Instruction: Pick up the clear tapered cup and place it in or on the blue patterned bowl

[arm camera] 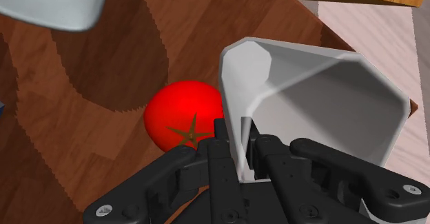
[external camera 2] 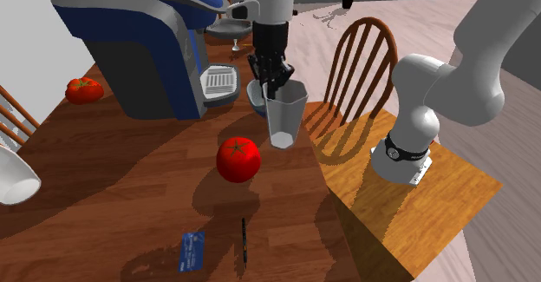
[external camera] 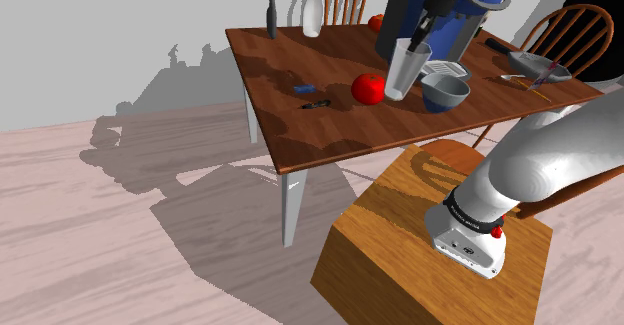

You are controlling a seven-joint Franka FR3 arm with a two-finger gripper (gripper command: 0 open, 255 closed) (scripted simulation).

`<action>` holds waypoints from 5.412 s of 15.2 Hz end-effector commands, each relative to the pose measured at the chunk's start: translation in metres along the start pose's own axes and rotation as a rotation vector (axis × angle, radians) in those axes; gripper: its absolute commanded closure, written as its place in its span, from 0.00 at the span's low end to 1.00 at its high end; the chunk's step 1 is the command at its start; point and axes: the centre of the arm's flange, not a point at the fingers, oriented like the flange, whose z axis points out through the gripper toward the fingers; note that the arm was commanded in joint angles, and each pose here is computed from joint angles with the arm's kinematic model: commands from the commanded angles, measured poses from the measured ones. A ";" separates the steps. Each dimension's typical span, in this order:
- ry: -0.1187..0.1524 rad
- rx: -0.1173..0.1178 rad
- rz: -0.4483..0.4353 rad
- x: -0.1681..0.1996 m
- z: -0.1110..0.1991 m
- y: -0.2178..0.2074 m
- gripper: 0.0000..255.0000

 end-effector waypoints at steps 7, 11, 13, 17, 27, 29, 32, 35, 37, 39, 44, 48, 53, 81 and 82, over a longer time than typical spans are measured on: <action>0.000 0.000 0.000 0.006 -0.043 -0.003 1.00; 0.000 0.000 0.000 0.009 -0.064 -0.005 1.00; 0.000 0.000 0.000 0.010 -0.074 -0.006 1.00; 0.000 0.000 0.000 -0.002 -0.090 0.014 1.00; 0.000 0.000 0.000 -0.067 -0.141 0.118 1.00; 0.000 0.000 0.000 -0.080 -0.151 0.139 1.00; 0.000 0.000 0.000 -0.099 -0.166 0.170 1.00; 0.000 0.000 0.000 -0.114 -0.171 0.193 1.00; 0.000 0.000 0.000 -0.115 -0.161 0.194 1.00; 0.000 0.000 0.000 -0.117 -0.151 0.195 1.00; 0.000 0.000 0.000 -0.120 -0.124 0.197 1.00; 0.000 0.000 0.000 -0.123 -0.104 0.199 1.00; 0.000 0.000 0.000 -0.126 -0.078 0.202 1.00; 0.000 0.000 0.000 -0.130 -0.099 0.205 0.00; 0.000 0.000 0.000 -0.130 -0.099 0.205 0.00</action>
